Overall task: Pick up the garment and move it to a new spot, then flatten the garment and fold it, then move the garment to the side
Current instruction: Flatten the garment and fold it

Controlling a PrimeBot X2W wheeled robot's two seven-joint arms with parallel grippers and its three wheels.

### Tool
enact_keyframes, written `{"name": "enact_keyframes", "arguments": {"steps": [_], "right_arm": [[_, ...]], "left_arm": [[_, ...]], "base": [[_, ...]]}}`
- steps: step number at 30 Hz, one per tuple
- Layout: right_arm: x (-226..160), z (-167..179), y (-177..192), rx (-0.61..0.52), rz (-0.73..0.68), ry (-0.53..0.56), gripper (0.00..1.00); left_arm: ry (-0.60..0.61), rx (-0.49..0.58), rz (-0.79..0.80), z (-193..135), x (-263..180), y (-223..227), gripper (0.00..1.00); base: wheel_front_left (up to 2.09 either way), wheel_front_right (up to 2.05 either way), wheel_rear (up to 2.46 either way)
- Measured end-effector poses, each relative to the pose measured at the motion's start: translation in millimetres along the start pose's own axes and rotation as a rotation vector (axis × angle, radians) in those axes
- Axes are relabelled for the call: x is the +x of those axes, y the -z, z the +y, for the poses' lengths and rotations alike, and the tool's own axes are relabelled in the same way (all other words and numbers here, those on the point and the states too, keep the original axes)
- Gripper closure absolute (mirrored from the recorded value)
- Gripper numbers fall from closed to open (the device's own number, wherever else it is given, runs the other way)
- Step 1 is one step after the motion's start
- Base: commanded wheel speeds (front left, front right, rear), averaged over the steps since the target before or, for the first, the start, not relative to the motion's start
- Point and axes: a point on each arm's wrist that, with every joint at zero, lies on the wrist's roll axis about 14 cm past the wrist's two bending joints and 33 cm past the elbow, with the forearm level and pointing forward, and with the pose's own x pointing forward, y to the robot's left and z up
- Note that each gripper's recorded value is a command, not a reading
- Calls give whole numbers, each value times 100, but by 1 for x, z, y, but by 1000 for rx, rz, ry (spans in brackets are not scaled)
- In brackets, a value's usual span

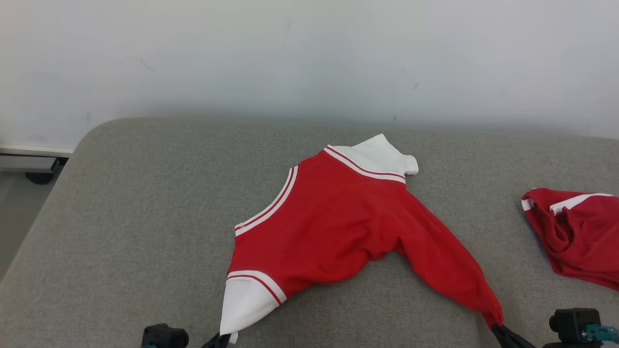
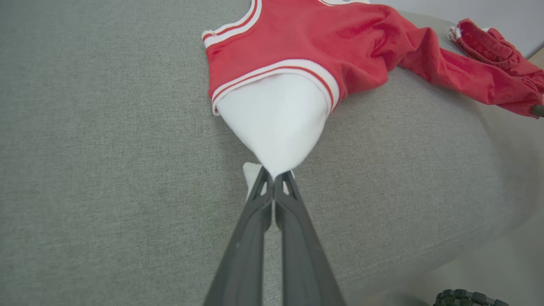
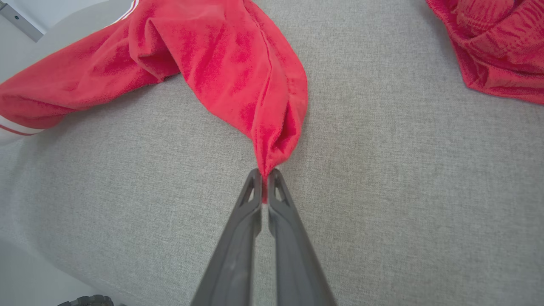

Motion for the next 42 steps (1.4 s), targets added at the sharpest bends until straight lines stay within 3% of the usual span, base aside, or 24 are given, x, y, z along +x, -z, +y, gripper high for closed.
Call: {"name": "enact_keyframes", "arguments": {"steps": [25, 42], "right_arm": [[-5, -14, 21, 15, 117, 53, 100], [0, -6, 25, 15, 147, 34, 100]], "left_arm": [[-2, -66, 157, 1, -5, 30, 100], [-5, -96, 162, 0, -3, 29, 100]], "base": [[0, 0, 0], [0, 0, 0]]}}
